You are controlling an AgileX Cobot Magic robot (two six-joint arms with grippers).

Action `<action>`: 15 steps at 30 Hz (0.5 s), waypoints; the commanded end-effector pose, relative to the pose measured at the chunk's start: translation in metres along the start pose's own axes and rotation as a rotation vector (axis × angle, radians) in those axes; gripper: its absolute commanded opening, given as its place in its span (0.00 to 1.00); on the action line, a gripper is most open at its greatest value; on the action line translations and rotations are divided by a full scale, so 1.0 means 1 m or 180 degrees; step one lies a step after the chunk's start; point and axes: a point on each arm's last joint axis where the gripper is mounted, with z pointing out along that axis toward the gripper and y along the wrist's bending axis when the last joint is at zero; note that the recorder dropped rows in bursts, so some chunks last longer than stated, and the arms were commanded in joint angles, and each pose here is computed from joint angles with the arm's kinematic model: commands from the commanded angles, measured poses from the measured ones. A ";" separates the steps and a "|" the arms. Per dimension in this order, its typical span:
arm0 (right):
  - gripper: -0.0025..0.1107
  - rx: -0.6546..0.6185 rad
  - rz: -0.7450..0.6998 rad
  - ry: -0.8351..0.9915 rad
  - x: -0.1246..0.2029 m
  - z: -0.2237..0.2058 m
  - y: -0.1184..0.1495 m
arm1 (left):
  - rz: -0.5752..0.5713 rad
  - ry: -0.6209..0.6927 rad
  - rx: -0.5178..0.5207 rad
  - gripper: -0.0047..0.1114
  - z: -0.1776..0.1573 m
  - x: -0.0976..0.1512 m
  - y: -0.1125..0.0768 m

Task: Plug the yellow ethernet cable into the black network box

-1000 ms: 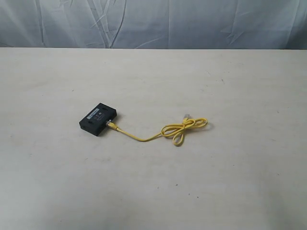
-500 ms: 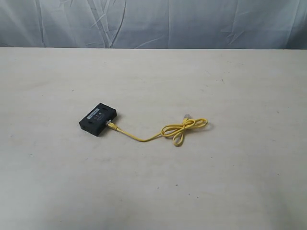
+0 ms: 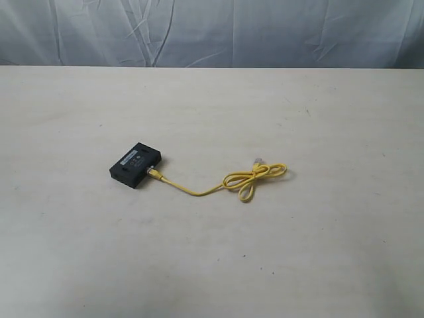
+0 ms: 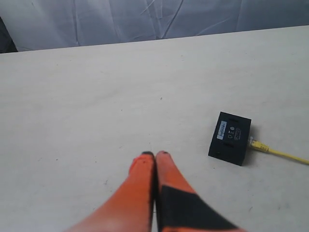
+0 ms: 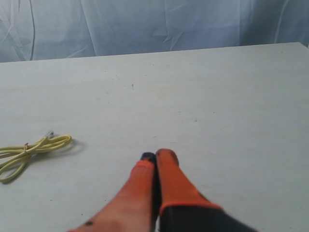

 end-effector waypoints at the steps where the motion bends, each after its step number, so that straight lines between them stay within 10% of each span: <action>1: 0.02 -0.0007 -0.0020 -0.0047 0.000 0.000 0.000 | 0.0017 -0.0015 -0.0018 0.04 0.000 0.000 0.000; 15: 0.02 -0.0007 -0.0020 -0.0047 0.000 0.000 0.000 | 0.0548 -0.0304 -0.0308 0.04 -0.020 -0.001 0.004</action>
